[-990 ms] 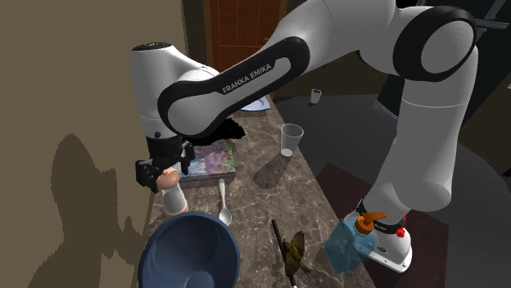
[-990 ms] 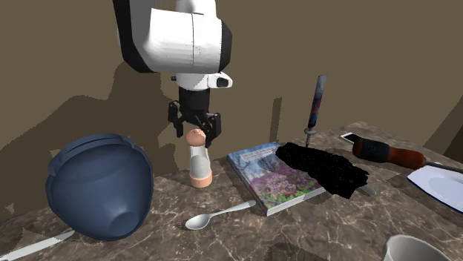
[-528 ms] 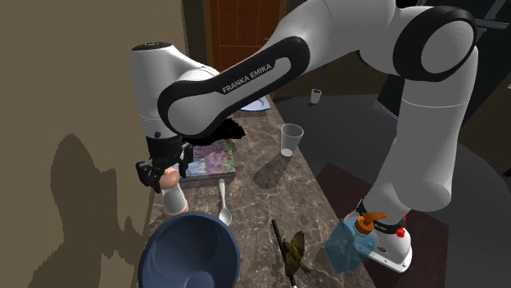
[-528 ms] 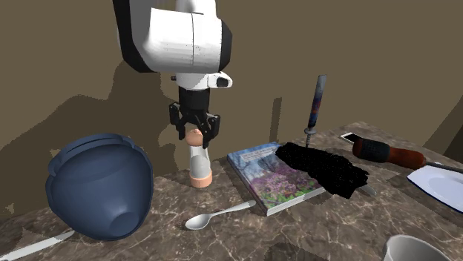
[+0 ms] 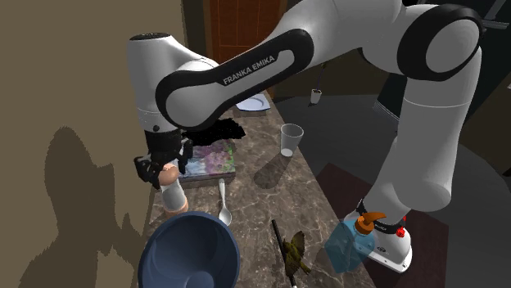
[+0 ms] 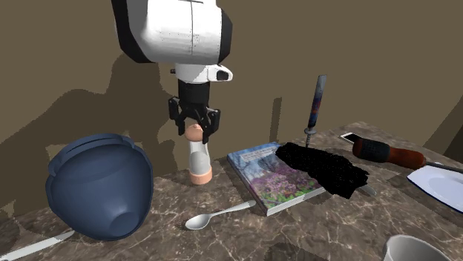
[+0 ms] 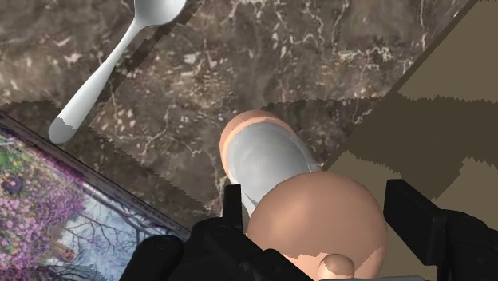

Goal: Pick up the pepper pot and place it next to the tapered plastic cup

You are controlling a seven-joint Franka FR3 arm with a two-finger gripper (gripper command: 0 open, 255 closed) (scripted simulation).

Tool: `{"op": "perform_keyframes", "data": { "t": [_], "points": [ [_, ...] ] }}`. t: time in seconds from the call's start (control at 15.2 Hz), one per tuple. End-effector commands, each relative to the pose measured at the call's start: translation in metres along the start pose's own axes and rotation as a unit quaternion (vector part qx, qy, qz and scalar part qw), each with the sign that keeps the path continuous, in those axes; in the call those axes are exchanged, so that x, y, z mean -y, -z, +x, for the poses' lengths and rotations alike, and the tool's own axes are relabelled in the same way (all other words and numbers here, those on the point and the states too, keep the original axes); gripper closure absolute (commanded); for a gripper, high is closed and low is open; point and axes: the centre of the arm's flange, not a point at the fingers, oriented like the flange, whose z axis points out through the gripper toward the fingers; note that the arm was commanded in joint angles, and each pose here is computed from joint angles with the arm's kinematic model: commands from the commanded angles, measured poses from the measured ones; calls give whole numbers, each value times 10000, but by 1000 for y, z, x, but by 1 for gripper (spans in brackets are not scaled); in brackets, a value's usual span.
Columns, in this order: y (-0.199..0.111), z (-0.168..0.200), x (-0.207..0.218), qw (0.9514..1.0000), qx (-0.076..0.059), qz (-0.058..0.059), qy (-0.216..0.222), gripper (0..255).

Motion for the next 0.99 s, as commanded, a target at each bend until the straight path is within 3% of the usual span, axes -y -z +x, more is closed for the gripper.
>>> {"op": "perform_keyframes", "data": {
  "t": [0.0,0.92],
  "points": [
    [10,0,2,10000,1,0,0,255],
    [83,-1,11,10000,1,0,0,255]
  ]
}}
